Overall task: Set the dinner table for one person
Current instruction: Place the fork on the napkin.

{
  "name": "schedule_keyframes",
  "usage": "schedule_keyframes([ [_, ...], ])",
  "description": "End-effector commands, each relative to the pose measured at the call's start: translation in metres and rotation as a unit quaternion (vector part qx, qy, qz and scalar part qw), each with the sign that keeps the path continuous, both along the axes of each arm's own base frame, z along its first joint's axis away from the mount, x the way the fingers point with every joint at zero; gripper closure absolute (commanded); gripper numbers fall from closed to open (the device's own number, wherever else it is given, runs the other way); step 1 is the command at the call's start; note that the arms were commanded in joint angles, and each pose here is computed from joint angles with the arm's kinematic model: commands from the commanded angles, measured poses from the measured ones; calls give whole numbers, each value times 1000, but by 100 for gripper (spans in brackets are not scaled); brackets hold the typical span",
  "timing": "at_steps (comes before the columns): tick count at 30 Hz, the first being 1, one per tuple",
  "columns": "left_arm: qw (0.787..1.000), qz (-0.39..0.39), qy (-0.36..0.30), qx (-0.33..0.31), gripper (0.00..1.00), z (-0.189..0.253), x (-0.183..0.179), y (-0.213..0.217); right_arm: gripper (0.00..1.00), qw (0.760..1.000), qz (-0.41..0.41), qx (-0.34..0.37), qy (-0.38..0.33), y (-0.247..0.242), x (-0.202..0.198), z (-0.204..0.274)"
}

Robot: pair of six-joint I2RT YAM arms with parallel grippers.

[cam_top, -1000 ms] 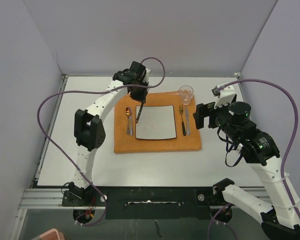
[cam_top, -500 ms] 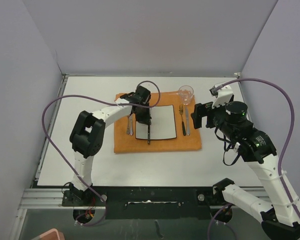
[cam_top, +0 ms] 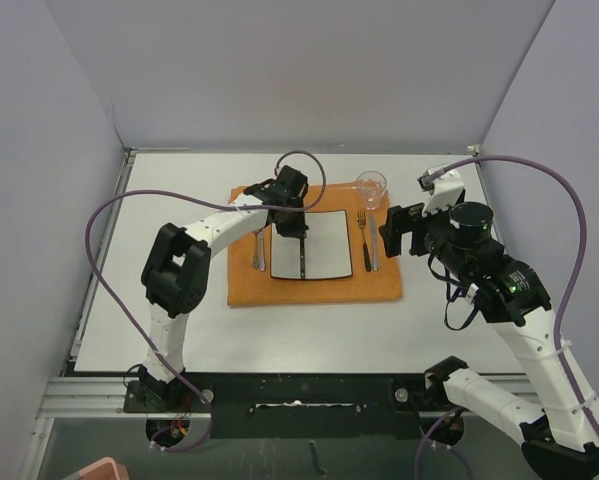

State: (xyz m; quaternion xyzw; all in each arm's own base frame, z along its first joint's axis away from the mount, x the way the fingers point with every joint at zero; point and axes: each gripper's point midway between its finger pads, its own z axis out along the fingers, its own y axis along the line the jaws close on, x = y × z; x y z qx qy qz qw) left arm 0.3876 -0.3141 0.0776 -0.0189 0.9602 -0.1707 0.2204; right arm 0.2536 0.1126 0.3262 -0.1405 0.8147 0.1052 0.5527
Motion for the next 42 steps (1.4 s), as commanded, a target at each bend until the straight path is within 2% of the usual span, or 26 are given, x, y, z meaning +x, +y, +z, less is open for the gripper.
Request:
schedule_keyframes([
  [1,998,10,-64,19,100,33,28,4,2,999,9,10,-31,4,2,18],
  [7,997,6,-62,43,100,21,33,6,2,999,11,-1,-36,4,5,21],
  [21,997,13,-56,53,100,10,27,13,2,999,24,-17,-43,11,18,24],
  [42,997,20,-15,67,100,-24,16,16,2,998,36,-11,-58,23,31,30],
])
